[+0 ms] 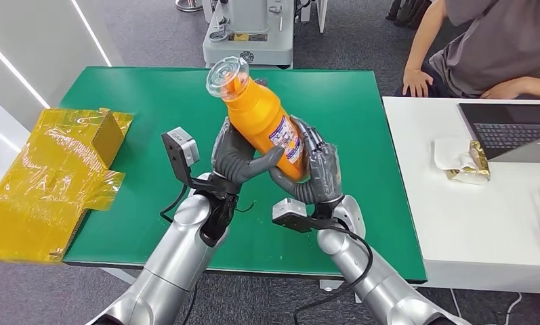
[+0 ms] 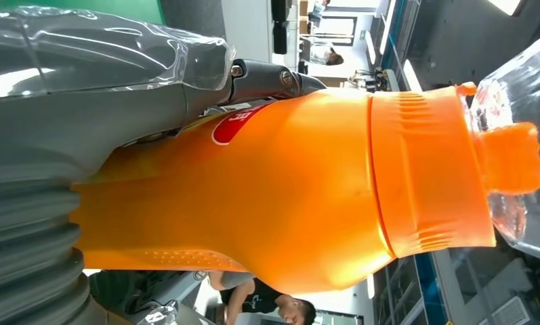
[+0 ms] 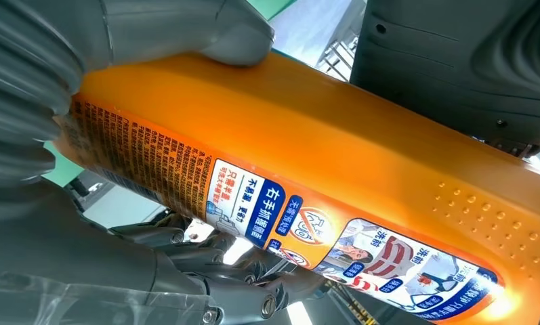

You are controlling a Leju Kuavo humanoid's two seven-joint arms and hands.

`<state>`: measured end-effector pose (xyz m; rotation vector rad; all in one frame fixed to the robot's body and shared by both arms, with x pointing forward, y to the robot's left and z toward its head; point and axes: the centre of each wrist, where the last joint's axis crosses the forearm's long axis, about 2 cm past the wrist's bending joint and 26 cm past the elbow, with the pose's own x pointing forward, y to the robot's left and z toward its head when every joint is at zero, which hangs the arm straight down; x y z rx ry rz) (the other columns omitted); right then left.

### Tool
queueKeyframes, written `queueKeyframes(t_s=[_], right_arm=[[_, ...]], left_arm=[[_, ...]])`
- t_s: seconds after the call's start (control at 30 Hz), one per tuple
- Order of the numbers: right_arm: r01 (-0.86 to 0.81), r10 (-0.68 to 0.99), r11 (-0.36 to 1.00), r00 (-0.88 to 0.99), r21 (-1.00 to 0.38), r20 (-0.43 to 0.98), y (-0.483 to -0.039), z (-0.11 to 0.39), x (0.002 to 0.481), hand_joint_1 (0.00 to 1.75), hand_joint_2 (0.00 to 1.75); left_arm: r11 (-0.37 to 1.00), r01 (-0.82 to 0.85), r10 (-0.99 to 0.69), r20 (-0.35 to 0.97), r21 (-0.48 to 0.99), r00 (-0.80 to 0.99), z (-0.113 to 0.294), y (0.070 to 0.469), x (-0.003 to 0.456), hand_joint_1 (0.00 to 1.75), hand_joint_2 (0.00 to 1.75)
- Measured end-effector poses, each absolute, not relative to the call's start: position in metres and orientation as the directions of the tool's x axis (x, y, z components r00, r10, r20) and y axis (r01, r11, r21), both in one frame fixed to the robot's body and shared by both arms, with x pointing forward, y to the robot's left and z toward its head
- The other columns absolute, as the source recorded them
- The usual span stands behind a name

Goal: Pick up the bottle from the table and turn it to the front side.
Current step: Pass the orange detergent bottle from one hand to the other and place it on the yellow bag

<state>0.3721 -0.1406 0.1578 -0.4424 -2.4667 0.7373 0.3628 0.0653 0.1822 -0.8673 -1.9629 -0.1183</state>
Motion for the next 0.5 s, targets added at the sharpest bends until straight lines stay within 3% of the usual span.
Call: queueKeyframes(t_s=[0.5], right_arm=[[0.074,0.431,0.766,-0.796,-0.638,0.426,-0.140,0.146,0.377,1.75,1.75]], left_arm=[[0.770,0.589,0.491,0.818,-0.246,-0.300,0.173,0.071,0.361,0.00,1.75]])
